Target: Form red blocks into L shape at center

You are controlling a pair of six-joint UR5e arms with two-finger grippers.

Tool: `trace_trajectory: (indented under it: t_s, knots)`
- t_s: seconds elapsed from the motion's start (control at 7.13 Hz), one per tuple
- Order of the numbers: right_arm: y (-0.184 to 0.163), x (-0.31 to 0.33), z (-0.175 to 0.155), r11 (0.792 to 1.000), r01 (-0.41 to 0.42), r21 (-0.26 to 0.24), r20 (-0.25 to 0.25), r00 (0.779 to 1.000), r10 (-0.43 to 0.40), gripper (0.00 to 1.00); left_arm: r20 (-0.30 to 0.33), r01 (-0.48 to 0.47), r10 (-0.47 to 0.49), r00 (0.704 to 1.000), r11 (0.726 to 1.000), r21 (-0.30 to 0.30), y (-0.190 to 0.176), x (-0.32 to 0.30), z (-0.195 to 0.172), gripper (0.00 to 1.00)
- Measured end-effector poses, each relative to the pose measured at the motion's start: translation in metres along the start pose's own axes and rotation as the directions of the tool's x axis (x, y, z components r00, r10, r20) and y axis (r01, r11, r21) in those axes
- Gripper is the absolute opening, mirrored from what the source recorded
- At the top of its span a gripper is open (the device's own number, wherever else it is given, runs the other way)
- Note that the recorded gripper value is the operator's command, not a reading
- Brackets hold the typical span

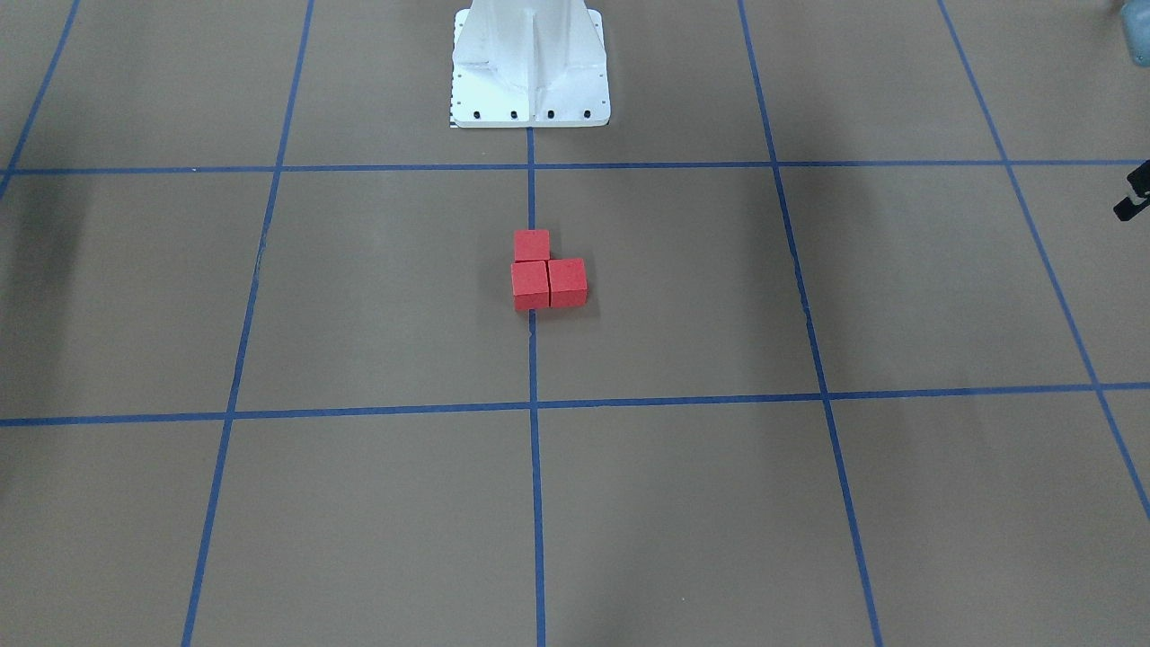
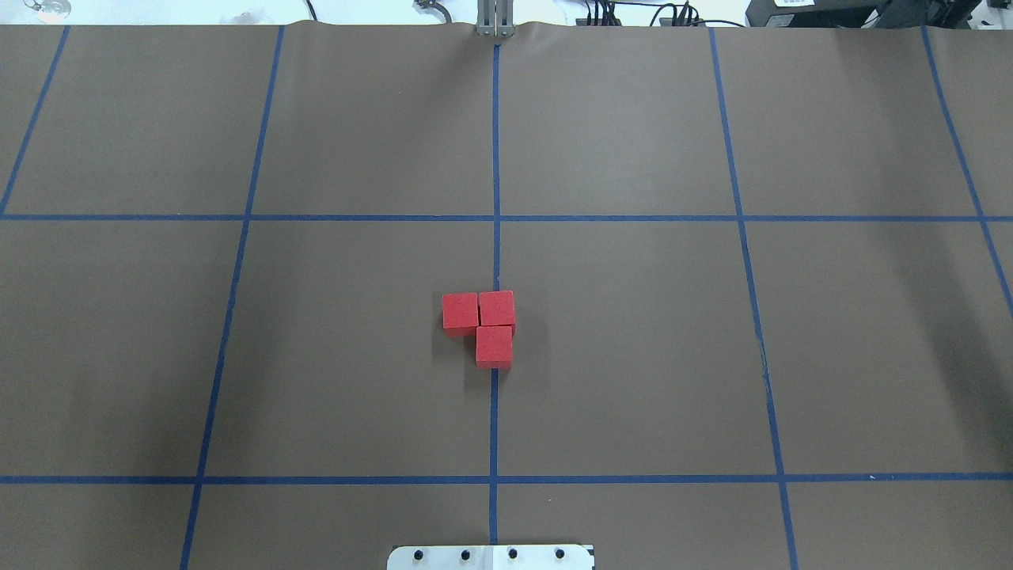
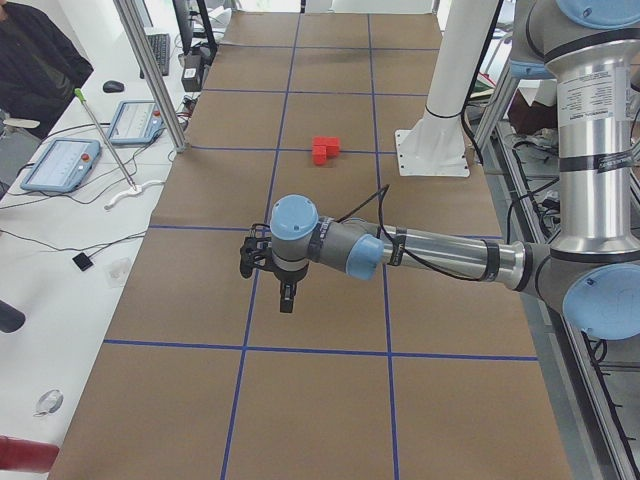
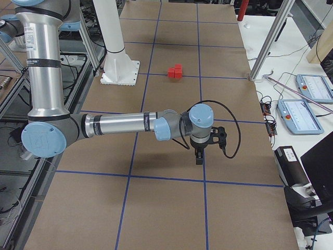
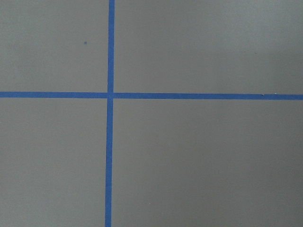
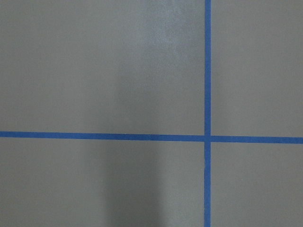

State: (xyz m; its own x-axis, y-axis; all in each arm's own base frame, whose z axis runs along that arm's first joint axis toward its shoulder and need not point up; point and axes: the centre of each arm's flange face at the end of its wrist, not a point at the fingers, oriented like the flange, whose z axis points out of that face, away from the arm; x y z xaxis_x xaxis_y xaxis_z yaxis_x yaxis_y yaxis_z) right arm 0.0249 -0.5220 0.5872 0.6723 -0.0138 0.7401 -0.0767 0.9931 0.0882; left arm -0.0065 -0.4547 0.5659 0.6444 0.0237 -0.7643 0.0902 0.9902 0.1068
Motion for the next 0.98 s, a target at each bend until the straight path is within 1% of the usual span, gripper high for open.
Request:
trace_trajectory:
  t_s: [0.56, 0.98]
  knots:
    - [-0.008, -0.006, -0.004, 1.0, 0.025, 0.018, 0.008, 1.0, -0.025, 1.0, -0.006, -0.018, 0.019, 1.0, 1.0, 0.012, -0.001, 0.008, -0.005, 1.0]
    - [-0.013, -0.007, -0.002, 0.999, 0.044, 0.032, 0.013, 0.999, -0.045, 1.0, -0.012, -0.039, 0.039, 0.999, 0.999, 0.03, 0.002, 0.02, -0.016, 1.0]
